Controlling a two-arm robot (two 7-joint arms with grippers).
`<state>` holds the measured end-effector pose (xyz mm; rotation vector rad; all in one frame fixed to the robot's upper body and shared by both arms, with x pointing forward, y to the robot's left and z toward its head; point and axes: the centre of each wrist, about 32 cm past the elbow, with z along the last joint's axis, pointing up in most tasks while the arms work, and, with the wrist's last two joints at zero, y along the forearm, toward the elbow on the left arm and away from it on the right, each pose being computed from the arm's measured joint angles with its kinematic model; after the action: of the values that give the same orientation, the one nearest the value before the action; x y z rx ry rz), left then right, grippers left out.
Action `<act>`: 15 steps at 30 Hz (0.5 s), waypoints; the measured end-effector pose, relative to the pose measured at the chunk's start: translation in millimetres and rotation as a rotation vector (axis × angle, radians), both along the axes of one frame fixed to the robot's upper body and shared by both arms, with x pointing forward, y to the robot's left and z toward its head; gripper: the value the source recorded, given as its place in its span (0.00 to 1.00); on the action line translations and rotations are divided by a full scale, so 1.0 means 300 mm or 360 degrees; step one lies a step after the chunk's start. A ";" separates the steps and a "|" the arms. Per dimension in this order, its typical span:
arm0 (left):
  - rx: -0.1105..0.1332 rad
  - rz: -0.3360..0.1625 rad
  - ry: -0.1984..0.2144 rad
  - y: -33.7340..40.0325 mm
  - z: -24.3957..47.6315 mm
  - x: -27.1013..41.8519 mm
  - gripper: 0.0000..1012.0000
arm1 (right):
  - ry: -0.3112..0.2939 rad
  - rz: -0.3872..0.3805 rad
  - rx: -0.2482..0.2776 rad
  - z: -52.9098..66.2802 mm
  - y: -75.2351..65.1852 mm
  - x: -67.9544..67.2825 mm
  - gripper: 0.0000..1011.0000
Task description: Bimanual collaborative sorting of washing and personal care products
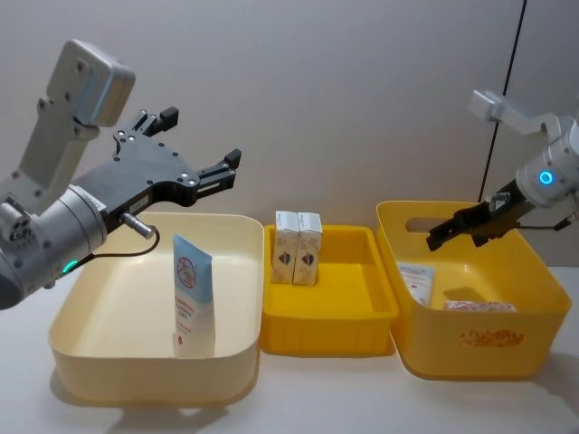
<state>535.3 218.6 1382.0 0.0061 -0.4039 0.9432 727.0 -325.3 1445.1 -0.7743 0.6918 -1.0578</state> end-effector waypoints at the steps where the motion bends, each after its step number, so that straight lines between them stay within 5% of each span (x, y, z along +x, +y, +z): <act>1: 0.0000 0.0000 0.0000 0.000 0.000 0.000 0.99 | 0.0002 -0.0001 0.0001 0.001 -0.001 0.000 0.99; 15: 0.0000 0.0000 0.0000 0.000 0.000 0.000 0.99 | 0.0035 -0.0015 0.0015 0.012 -0.016 0.000 0.99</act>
<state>535.3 218.6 1382.0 0.0061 -0.4038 0.9432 726.9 -330.3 1448.9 -0.7763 0.7190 -1.0552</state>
